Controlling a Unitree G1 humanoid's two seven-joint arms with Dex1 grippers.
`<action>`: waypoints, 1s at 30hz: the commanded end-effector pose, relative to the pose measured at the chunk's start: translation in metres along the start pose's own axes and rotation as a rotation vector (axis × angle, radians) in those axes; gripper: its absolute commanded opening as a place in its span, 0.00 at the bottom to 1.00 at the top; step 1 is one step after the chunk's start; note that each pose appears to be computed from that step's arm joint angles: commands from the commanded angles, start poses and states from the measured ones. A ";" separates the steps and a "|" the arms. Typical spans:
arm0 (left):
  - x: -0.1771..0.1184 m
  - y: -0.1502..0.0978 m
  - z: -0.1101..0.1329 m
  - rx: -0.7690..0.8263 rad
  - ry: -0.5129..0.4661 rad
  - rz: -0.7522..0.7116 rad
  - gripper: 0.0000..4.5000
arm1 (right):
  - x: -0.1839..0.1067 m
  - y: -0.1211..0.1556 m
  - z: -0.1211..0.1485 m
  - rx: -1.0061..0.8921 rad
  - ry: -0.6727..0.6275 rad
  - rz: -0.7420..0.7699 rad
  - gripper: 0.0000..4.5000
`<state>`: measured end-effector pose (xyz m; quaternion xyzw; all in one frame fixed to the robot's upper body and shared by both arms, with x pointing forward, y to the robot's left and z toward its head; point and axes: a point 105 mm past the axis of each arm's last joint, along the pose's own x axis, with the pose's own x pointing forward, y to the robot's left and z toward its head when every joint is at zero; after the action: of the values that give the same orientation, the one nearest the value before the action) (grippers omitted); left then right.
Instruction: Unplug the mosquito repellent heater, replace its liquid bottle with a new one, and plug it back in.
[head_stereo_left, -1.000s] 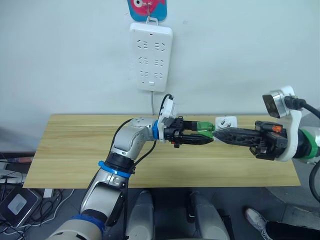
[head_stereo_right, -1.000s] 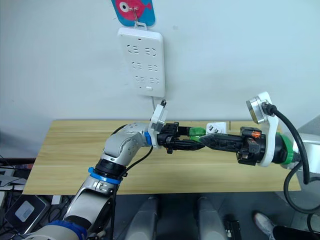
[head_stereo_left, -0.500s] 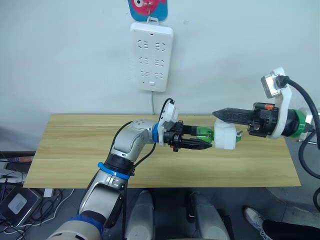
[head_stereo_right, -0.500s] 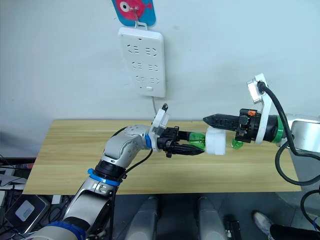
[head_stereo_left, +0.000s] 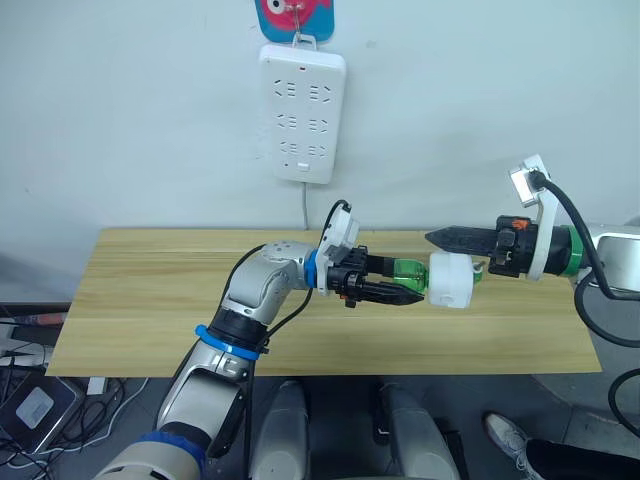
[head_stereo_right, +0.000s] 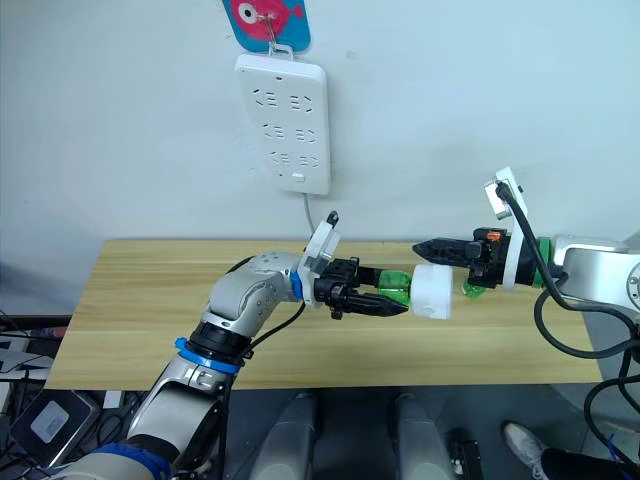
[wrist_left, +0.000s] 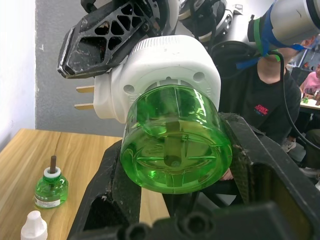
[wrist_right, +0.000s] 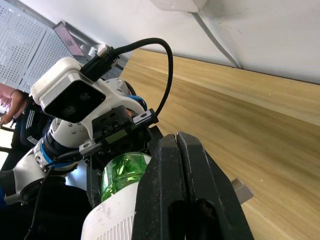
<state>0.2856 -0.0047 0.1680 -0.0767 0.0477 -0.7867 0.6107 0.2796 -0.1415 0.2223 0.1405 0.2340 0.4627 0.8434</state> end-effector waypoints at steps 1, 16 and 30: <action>0.003 -0.013 0.021 0.060 -0.070 -0.065 0.50 | 0.000 -0.003 -0.018 0.011 0.071 -0.002 0.01; 0.000 0.003 0.018 0.278 -0.050 0.062 0.50 | -0.018 0.039 0.055 0.002 -0.187 0.167 0.01; -0.007 0.014 0.044 0.867 -0.141 0.201 0.50 | -0.060 0.007 0.012 0.182 -0.093 0.039 0.87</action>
<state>0.3135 0.0027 0.1987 0.1220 -0.2853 -0.6662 0.6782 0.2604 -0.1948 0.2372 0.2427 0.2600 0.4160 0.8370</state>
